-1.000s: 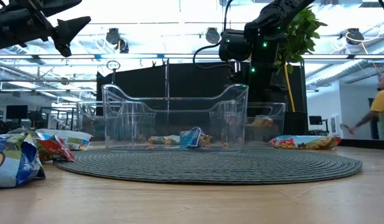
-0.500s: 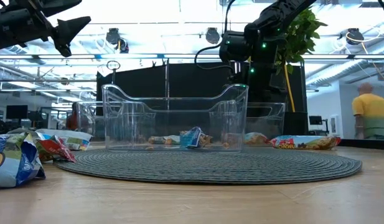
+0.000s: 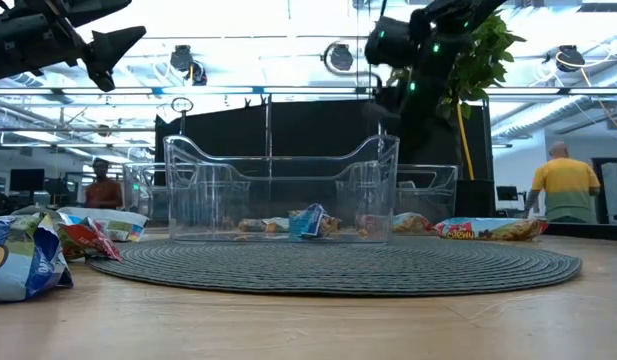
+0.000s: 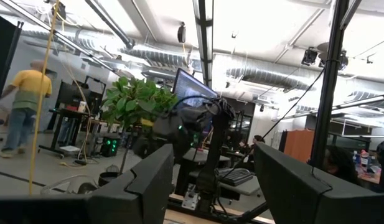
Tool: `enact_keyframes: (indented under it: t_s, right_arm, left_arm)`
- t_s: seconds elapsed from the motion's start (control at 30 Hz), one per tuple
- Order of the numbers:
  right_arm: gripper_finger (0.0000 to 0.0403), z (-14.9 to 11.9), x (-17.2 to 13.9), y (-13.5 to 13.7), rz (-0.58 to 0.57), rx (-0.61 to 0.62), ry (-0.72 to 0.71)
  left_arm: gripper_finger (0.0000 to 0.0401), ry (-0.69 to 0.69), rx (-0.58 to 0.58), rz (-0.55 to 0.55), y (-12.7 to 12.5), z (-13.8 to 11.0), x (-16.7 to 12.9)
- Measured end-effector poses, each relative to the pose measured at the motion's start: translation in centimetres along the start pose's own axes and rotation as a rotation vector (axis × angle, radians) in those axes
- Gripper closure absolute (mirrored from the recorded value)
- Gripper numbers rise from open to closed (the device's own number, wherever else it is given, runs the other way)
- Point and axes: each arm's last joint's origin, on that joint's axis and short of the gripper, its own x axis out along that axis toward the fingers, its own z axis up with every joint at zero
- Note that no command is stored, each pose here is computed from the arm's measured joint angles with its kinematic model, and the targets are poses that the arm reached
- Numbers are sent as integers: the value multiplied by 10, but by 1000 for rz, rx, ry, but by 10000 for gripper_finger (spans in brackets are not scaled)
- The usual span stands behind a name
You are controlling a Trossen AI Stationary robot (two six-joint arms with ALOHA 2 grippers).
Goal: Pick and place Granola Bars by type
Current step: Put the red granola bar into the top right transparent bin
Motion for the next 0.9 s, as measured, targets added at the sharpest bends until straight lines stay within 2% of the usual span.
enact_keyframes:
  t_s: [0.27,0.5,0.67,0.9]
  right_arm:
    - [328,6,-56,4,159,-58,-200]
    - [328,-10,-100,4,246,-166,-252]
    - [328,-27,-121,1,275,-226,-226]
    - [328,-56,-141,-6,279,-307,-113]
  left_arm:
    - [176,0,0,0,0,0,0]
    - [176,0,0,0,0,0,0]
    - [176,0,0,0,0,0,0]
    - [176,0,0,0,0,0,0]
